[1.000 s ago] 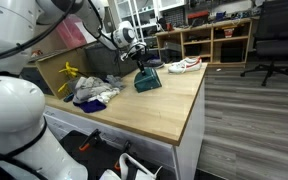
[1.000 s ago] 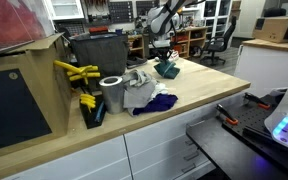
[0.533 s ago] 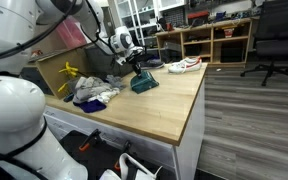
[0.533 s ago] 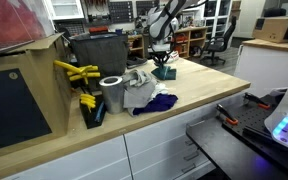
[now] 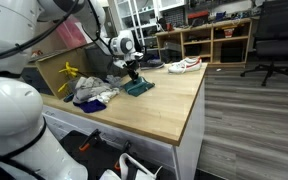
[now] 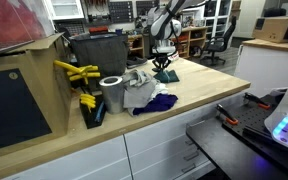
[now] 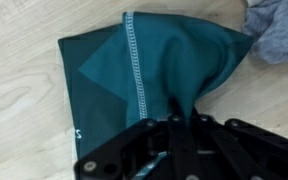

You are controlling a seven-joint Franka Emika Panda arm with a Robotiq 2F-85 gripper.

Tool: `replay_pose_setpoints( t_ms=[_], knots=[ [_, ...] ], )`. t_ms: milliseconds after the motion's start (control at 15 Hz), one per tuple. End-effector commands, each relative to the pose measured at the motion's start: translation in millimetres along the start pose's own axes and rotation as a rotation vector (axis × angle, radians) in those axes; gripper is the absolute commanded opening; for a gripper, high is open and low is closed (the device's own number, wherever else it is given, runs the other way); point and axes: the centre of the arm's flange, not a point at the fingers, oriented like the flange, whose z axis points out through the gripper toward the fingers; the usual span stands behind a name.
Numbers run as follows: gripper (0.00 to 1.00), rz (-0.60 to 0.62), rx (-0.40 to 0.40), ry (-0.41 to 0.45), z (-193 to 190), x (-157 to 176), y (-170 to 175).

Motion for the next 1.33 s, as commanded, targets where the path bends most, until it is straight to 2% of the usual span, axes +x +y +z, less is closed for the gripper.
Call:
replay_pose_setpoints(
  t_ms=[0,200,400,800,1000,1267],
  knots=[
    [0.02,-0.110,0.038,-0.082,-32.5,-19.4,30.9],
    [0.02,-0.178,0.050,-0.127,-51.9,-24.5,50.9],
    [0.02,-0.220,0.033,-0.131,-62.0,-28.0,65.9],
    [0.02,-0.231,-0.002,-0.164,-41.4,-33.5,77.0],
    [0.02,-0.232,0.014,-0.247,-32.5,-38.2,79.1],
    [0.02,-0.265,0.061,-0.411,-31.3,-43.5,88.3]
  ],
)
